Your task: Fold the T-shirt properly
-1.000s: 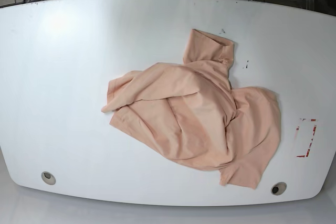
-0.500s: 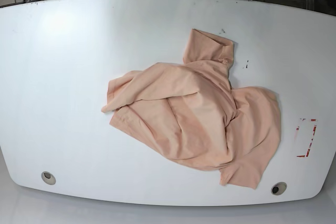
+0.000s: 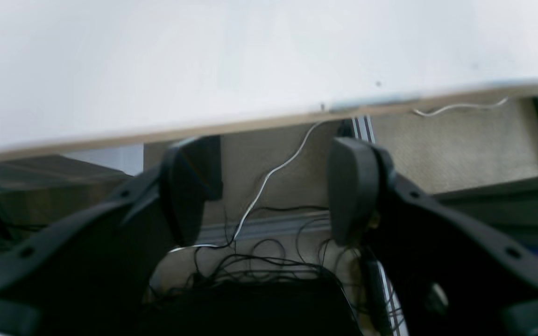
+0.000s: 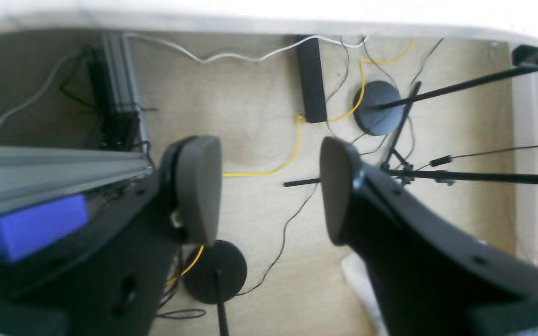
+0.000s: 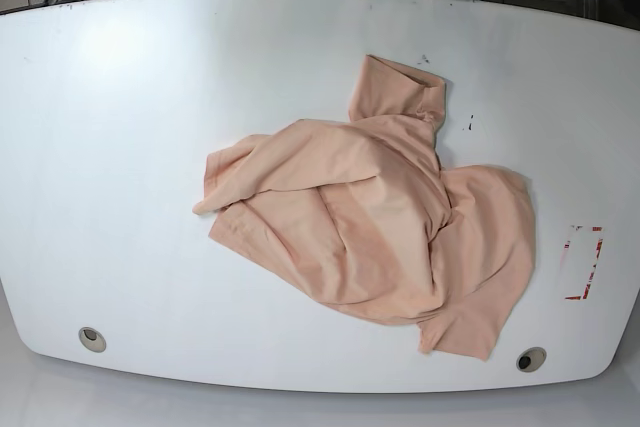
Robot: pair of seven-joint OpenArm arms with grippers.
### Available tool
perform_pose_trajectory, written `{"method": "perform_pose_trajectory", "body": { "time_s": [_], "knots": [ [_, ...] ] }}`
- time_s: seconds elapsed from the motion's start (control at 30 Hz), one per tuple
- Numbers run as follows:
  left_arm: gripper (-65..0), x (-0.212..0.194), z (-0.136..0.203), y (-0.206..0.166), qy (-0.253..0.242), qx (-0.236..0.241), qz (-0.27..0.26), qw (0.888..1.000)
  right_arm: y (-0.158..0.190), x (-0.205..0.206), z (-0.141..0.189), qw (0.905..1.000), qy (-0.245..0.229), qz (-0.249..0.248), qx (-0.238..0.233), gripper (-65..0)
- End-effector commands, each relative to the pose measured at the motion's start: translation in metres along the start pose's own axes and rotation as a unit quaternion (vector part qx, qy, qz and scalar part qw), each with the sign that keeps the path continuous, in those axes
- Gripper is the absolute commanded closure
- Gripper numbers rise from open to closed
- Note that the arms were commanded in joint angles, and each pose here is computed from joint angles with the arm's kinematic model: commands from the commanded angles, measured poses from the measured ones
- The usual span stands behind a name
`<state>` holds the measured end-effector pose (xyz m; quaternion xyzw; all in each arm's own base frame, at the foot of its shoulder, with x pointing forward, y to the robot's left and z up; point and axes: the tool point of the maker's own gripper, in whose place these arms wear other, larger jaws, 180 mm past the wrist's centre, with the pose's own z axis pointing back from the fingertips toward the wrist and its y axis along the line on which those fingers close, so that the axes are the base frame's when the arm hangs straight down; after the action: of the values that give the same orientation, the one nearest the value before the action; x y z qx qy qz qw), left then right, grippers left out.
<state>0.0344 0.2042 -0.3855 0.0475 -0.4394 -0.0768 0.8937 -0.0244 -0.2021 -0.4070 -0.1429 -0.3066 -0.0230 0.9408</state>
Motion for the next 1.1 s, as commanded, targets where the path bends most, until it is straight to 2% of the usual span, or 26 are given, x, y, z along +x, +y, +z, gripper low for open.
{"method": "perform_pose_trajectory", "body": {
  "time_s": [0.0,0.23,0.57,0.63,0.83,1.07],
  "knots": [
    [-38.7,0.006,0.001,0.004,-0.015,0.012,0.0,1.0,0.001,0.002,0.005,0.9999,-0.008,0.01,0.006,-33.5],
    [-39.3,0.016,-0.005,0.01,-0.033,0.025,0.002,0.999,0.01,0.008,0.005,0.9995,-0.016,0.013,0.023,-33.9],
    [-40.9,0.053,-0.018,0.033,-0.091,0.048,-0.007,0.995,0.03,0.026,0.002,0.9969,-0.045,0.019,0.063,-35.5],
    [-41.2,0.067,-0.025,0.041,-0.114,0.058,-0.017,0.992,0.038,0.049,-0.011,0.9935,-0.077,0.016,0.082,-35.6],
    [-41.6,0.083,-0.037,0.044,-0.14,0.062,-0.019,0.988,0.049,0.088,-0.034,0.9865,-0.13,0.005,0.1,-35.4],
    [-41.2,0.105,-0.056,0.046,-0.173,0.069,-0.015,0.982,0.049,0.14,-0.062,0.9787,-0.187,-0.003,0.084,-35.8]
  ]
}}
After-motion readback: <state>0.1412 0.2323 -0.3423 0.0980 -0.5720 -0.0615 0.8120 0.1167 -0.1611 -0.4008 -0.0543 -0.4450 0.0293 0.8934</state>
